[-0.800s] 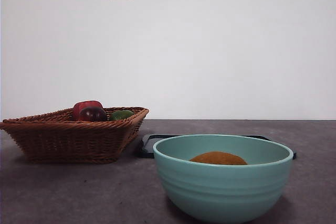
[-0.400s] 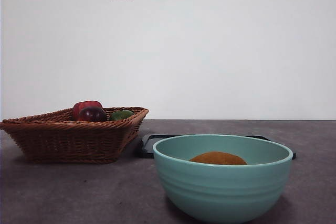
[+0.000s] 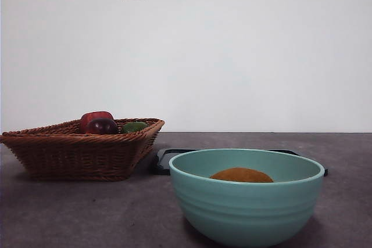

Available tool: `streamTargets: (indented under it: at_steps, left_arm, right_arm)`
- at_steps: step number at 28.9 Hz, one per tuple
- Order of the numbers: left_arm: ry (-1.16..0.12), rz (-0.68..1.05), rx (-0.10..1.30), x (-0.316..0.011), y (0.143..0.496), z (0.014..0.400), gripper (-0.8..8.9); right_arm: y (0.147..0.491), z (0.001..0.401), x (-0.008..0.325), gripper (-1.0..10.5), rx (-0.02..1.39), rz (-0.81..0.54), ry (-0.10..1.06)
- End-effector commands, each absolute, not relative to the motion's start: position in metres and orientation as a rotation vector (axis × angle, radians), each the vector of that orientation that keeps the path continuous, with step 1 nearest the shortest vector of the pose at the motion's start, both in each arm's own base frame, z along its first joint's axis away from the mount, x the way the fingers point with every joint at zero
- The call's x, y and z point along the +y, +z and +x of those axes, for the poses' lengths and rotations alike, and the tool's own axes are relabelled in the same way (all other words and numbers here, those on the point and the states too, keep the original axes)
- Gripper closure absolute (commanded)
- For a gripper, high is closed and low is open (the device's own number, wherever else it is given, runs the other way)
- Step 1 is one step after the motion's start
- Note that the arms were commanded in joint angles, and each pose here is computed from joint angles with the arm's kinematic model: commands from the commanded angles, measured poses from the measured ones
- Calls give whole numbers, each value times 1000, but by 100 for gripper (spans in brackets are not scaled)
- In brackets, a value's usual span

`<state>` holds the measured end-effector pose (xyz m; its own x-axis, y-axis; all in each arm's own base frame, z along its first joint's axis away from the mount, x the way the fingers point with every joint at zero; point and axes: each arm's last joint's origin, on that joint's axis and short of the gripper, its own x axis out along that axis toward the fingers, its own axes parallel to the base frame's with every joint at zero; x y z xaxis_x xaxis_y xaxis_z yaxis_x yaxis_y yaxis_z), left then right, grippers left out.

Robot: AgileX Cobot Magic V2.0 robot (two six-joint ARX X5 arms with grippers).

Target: Pick up the wifruite, put it on the bowl, pick up the plate, put it on desk

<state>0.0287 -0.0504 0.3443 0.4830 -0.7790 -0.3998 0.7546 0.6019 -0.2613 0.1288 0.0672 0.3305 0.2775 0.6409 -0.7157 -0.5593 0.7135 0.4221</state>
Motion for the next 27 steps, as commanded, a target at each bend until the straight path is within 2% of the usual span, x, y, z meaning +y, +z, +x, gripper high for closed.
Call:
streamTargets:
  at_steps: [1,5,10,18,27]
  left_arm:
    - [-952,-64,505,-50,348,27,219]
    - [-952,-64,505,-50,348,27,219]
    - [-952,-64,505,-50,348,27,219]
    - [-952,-64,505,-50,348,27,219]
    - [-952,-64,505,-50,348,27,219]
  right_arm:
    - [320,146,83,413,1092,24,766]
    - [292,171,107,413,1258,-77,693]
    - [265,190,122,413,1391,-117,669]
    - [235,209,134,413,1510,-141,634]
    - [202,229,149,413,1554,-169,631]
